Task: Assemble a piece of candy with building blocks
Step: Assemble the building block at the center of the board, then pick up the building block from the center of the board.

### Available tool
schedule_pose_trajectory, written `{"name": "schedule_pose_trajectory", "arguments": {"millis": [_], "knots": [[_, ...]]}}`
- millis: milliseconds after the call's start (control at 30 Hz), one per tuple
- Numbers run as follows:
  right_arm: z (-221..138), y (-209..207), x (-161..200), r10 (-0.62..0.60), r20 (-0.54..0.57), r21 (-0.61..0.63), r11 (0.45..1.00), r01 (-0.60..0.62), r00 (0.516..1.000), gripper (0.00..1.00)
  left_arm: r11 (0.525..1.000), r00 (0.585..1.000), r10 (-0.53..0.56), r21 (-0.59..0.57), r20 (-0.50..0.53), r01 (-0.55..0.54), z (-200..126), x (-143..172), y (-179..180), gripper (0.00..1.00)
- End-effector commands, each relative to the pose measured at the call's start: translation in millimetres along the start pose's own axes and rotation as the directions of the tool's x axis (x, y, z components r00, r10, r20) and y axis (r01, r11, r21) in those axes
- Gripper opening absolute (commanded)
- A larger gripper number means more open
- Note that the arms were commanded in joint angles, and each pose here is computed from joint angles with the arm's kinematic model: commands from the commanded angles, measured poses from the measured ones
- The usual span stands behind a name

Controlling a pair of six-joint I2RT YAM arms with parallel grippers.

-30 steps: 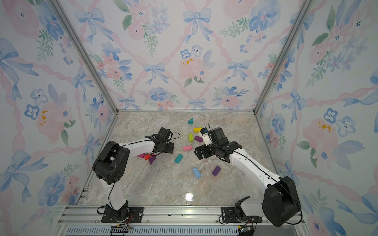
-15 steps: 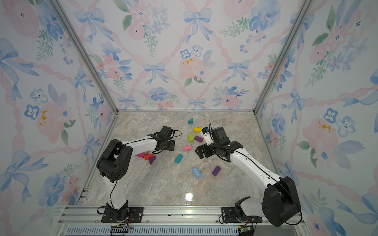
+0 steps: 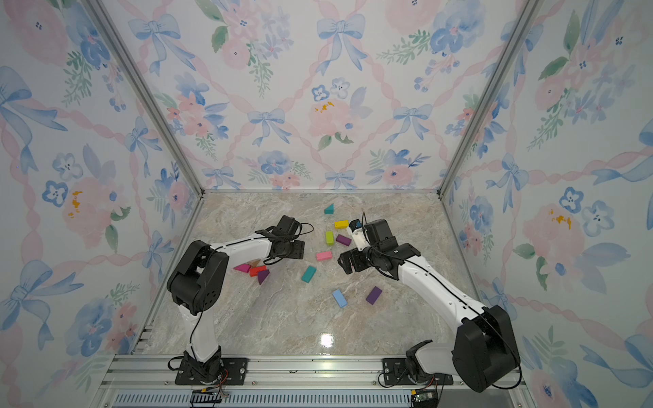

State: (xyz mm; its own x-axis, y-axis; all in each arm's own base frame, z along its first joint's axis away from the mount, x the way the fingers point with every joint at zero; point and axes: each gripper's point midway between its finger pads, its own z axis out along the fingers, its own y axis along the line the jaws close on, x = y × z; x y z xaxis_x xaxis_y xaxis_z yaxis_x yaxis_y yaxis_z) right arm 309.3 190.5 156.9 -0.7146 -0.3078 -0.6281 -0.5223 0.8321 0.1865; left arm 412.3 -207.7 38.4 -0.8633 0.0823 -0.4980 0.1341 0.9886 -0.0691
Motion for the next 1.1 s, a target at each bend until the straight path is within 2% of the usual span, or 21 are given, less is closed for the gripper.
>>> {"name": "schedule_pose_trajectory", "arguments": {"millis": [0,167,400,467,567,700,833,1067], "knots": [[-9.9,1.8,-3.6,-0.008,0.020,-0.010,1.000,0.008,1.000,0.99,0.997,0.999,-0.002,0.081,0.046,-0.002,-33.9,-16.8,-15.7,0.78],[-8.3,17.0,2.7,-0.028,-0.002,-0.040,0.999,0.028,1.000,0.99,0.993,0.997,-0.007,0.118,0.081,-0.003,-70.6,-10.2,-4.7,0.81],[24.2,62.4,10.4,-0.142,-0.113,-0.115,0.985,0.129,0.983,0.99,0.984,0.994,-0.096,0.156,0.059,0.086,-86.5,7.7,44.6,0.88],[36.2,72.8,10.4,-0.175,-0.145,-0.108,0.981,0.160,0.974,0.99,0.988,0.992,-0.105,0.118,0.067,0.097,-88.9,13.7,56.6,0.88],[54.4,81.7,4.5,-0.161,-0.149,-0.094,0.985,0.148,0.976,0.99,0.992,0.988,-0.122,-0.020,0.099,0.125,-89.2,19.0,85.8,0.89],[68.2,102.1,-10.7,-0.113,-0.092,-0.135,0.986,0.100,0.989,0.99,0.971,0.971,-0.228,-0.053,0.072,0.232,-82.9,35.0,114.0,0.89],[78.0,129.8,-8.1,-0.155,-0.079,-0.187,0.973,0.138,0.985,0.99,0.965,0.965,-0.255,-0.042,0.063,0.258,-85.5,45.2,115.7,0.90],[95.1,141.9,12.4,-0.178,-0.109,-0.237,0.960,0.148,0.978,0.99,0.950,0.951,-0.310,-0.029,0.009,0.310,-81.1,72.2,113.7,0.90]]}}
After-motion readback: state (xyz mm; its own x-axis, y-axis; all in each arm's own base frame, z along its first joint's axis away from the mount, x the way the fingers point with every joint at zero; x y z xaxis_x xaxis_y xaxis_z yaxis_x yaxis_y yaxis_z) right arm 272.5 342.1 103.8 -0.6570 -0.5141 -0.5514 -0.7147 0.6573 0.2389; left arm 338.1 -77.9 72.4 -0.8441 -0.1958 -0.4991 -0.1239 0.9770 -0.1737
